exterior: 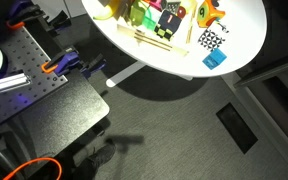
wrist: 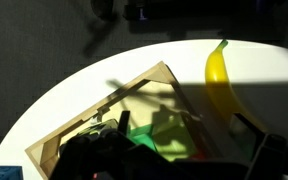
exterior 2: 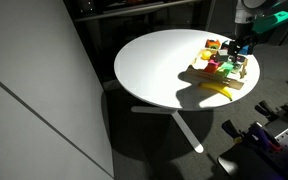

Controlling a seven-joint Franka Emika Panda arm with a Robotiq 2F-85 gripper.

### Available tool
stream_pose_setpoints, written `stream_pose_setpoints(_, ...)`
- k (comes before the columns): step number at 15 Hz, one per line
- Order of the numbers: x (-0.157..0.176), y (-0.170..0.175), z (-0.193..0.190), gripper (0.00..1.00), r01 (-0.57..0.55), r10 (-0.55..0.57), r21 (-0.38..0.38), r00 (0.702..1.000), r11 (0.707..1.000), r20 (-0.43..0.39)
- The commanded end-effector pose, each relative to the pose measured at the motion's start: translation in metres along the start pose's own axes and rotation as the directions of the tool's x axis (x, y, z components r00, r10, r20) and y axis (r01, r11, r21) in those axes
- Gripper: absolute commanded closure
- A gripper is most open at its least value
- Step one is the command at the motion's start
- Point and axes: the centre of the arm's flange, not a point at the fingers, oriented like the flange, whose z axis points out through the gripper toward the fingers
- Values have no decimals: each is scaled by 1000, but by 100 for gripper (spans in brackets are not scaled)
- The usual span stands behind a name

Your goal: Pick up the toy banana from the tray and put it on the table

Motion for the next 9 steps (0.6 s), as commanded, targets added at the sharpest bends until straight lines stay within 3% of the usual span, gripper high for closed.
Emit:
stream_pose_setpoints(1,-9,-2,-17,0,-28,28,-3,999,1000,-37)
stream_pose_setpoints(9,-2,-1,-15,0,-32,32,3,999,999,-30)
